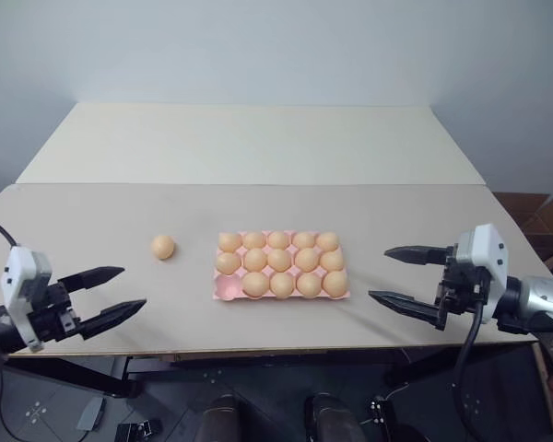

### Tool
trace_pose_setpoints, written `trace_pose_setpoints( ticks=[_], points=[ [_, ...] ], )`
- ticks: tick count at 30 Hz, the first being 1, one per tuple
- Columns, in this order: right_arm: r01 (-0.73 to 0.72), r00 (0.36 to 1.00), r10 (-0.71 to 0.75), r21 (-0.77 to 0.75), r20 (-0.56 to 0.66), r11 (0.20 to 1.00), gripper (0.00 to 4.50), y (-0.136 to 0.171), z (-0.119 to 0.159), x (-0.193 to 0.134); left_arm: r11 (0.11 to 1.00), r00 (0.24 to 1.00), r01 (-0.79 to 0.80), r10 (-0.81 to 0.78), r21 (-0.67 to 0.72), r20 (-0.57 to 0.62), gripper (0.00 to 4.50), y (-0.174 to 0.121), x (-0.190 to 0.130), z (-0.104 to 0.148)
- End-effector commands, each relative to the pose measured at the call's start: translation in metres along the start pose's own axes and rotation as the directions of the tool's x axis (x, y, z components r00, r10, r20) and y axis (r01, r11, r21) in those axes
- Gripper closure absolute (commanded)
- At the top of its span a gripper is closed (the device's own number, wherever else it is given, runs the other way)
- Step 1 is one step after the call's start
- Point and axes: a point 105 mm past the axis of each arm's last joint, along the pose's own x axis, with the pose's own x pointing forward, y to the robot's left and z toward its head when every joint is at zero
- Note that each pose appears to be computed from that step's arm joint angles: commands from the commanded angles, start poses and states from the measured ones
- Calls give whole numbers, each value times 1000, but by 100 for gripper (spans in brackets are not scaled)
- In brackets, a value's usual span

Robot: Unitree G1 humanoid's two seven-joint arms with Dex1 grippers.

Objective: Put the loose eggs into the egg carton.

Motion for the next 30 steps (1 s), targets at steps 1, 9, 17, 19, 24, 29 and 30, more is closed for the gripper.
trace_pose_setpoints(
  ticks=[1, 9, 17, 19, 24, 29, 30],
  points=[
    [6, 1000, -5, -57, 30, 998, 0, -1, 14, -3, 990, 990, -138, 138, -7, 1, 5, 16, 18, 7],
    [27, 999, -23, -66, 49, 997, 0, -1, 18, 0, 886, 895, -443, 447, -138, -5, 5, 53, 69, 1],
    [43, 998, -39, -71, 58, 997, 0, 0, 21, 0, 767, 801, -599, 572, -229, -176, 5, 74, 107, -22],
    [52, 997, -47, -71, 63, 996, 0, 0, 22, 0, 750, 789, -614, 572, -247, -225, 23, 75, 115, -28],
    [78, 995, -73, -70, 71, 995, 0, -1, 24, -2, 778, 815, -579, 539, -245, -214, 163, 73, 123, -24],
    [98, 993, -93, -64, 78, 993, 0, -2, 24, -3, 856, 873, -487, 469, -175, -136, 261, 61, 123, -4],
    [100, 992, -95, -63, 79, 993, 0, -2, 24, -3, 880, 893, -449, 434, -158, -119, 261, 55, 122, 0]
  ],
)
